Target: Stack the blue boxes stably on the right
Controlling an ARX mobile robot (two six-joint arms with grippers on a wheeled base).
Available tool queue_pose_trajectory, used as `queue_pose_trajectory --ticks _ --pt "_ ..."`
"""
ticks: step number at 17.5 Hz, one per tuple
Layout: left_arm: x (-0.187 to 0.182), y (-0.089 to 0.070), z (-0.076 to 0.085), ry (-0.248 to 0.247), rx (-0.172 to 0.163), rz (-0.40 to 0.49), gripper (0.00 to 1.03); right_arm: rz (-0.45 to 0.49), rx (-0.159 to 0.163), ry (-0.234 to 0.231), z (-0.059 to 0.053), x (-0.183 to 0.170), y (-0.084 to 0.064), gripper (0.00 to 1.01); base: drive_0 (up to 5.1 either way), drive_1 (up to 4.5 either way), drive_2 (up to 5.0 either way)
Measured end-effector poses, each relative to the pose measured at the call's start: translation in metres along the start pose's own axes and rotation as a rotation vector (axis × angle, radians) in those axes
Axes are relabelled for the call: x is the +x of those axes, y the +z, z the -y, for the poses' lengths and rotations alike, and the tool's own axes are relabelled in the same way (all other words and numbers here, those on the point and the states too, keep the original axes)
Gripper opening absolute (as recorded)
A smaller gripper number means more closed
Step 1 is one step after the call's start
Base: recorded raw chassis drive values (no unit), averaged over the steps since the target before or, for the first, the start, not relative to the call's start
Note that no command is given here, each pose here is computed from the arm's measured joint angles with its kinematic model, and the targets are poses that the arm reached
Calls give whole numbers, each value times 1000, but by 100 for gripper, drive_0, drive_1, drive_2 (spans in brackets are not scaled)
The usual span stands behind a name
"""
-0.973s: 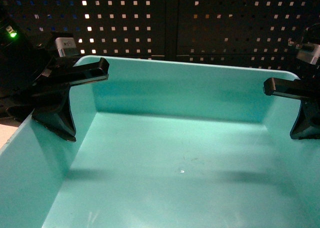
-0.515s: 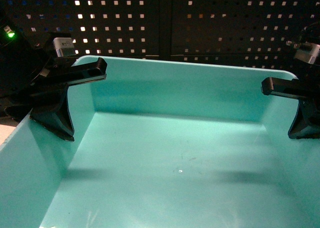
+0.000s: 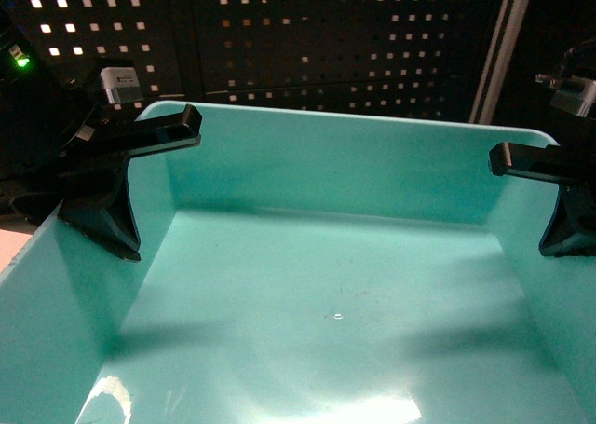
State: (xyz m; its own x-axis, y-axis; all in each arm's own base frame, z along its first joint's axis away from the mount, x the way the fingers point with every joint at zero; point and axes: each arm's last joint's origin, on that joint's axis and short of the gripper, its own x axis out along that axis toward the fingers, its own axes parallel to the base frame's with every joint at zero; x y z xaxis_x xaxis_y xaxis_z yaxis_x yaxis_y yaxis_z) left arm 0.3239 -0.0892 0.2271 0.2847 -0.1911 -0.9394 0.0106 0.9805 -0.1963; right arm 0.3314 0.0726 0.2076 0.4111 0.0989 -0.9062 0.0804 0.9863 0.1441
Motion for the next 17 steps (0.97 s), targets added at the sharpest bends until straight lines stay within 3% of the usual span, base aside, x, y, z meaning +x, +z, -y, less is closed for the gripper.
queue_pose_trajectory --ticks 4,8,14,17 --pt "0 0 0 -1 1 0 2 -1 0 0 0 0 0 2 209 -636 -56" --pt "-2 -2 5 -6 7 2 2 2 5 -7 4 -2 1 2 -165 -165 -165" --pt "-3 0 -2 2 -15 8 2 6 -9 10 -1 -1 0 2 -165 -165 -165" --pt "-3 0 0 0 -9 5 2 3 -7 6 0 -2 0 2 -165 -165 -165"
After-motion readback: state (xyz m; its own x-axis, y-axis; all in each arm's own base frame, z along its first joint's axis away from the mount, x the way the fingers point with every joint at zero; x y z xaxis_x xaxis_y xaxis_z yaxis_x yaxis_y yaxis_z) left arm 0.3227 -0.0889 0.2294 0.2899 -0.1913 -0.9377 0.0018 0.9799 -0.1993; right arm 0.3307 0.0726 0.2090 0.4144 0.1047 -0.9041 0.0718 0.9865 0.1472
